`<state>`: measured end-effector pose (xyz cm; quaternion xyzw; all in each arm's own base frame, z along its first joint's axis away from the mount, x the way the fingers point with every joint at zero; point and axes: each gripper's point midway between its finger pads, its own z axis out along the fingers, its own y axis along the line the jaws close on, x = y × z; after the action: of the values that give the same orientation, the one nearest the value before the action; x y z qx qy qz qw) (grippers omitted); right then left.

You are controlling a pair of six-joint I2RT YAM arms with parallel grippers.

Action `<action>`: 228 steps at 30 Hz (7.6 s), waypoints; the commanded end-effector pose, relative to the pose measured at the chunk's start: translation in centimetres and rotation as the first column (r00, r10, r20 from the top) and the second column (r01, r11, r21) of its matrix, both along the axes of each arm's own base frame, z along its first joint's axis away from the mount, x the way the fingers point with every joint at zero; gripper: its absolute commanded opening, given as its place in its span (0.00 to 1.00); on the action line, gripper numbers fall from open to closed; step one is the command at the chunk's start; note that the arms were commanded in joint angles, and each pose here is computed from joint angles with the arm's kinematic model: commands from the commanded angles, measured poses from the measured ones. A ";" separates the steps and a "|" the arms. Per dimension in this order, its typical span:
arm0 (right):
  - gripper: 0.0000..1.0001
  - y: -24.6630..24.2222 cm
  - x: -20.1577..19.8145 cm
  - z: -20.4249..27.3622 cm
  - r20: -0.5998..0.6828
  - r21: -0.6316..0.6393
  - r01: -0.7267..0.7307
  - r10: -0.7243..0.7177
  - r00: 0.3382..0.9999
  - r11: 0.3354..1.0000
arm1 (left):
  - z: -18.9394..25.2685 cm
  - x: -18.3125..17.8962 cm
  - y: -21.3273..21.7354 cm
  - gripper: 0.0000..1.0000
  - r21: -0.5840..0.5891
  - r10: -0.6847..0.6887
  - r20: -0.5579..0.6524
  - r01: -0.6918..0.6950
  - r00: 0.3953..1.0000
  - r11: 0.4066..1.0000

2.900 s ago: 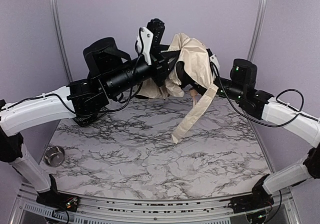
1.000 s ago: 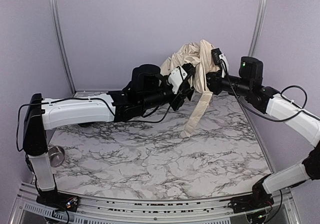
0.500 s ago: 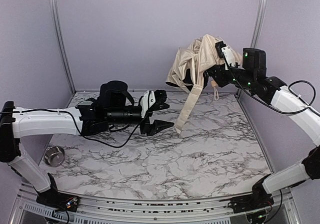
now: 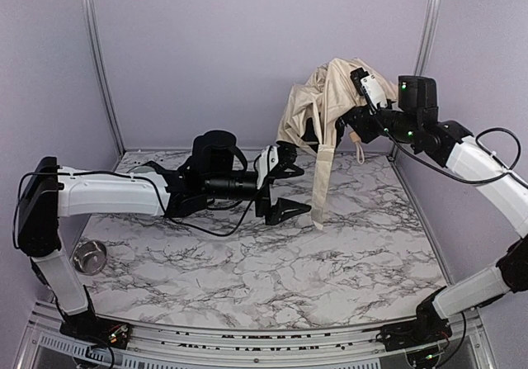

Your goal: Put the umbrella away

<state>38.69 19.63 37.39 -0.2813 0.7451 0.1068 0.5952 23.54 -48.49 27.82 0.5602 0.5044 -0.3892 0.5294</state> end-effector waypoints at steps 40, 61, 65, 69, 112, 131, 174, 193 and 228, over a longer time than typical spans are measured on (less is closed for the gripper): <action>0.00 7.5 -16.2 3.6 0.094 -0.070 -0.659 0.663 0.743 0.749 | -11.3 9.1 10.7 0.00 0.323 0.209 0.132 -0.242 0.969 0.915; 0.00 14.6 -24.0 -18.2 -0.037 -0.588 -0.655 0.793 0.608 0.475 | -16.0 16.2 11.0 0.00 0.411 0.161 0.309 -0.284 0.937 0.866; 0.00 14.9 -24.6 -23.2 -0.166 -0.597 -0.696 0.788 0.593 0.399 | -16.7 17.5 11.2 0.00 0.436 0.164 0.370 -0.327 0.914 0.838; 0.00 15.1 -26.2 -27.7 -0.279 -0.541 -0.766 0.784 0.554 0.348 | -16.6 18.2 11.1 0.00 0.437 0.154 0.410 -0.343 0.899 0.831; 0.00 13.8 -27.5 -41.3 -0.929 -0.068 -0.870 0.288 0.234 0.488 | -2.7 20.4 23.0 0.81 0.073 0.820 0.363 -0.891 0.442 0.448; 0.00 14.9 -28.9 -40.8 -0.954 0.248 -0.776 0.284 -0.092 0.580 | -14.6 -12.4 16.1 0.81 0.466 -0.054 0.048 0.025 0.997 0.885; 0.52 17.6 -20.9 -24.0 -0.464 0.101 -0.715 0.669 0.581 0.692 | -25.4 -5.3 17.9 0.36 0.737 0.436 -0.585 0.224 0.684 0.638; 0.31 -1.7 -19.1 -26.7 -0.646 -0.217 0.342 -0.397 0.652 0.914 | -25.6 -5.1 17.9 0.37 0.748 0.460 -0.579 0.214 0.674 0.628; 0.48 19.6 -24.0 -20.7 -0.072 -0.318 -0.619 0.632 0.771 0.719 | -25.2 -4.3 17.9 0.33 0.644 0.432 -0.721 0.294 0.542 0.706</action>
<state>16.34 35.44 15.44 -0.4519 0.7492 0.2050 0.4387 20.07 -31.59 4.06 0.4681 0.8137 -0.3415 0.0460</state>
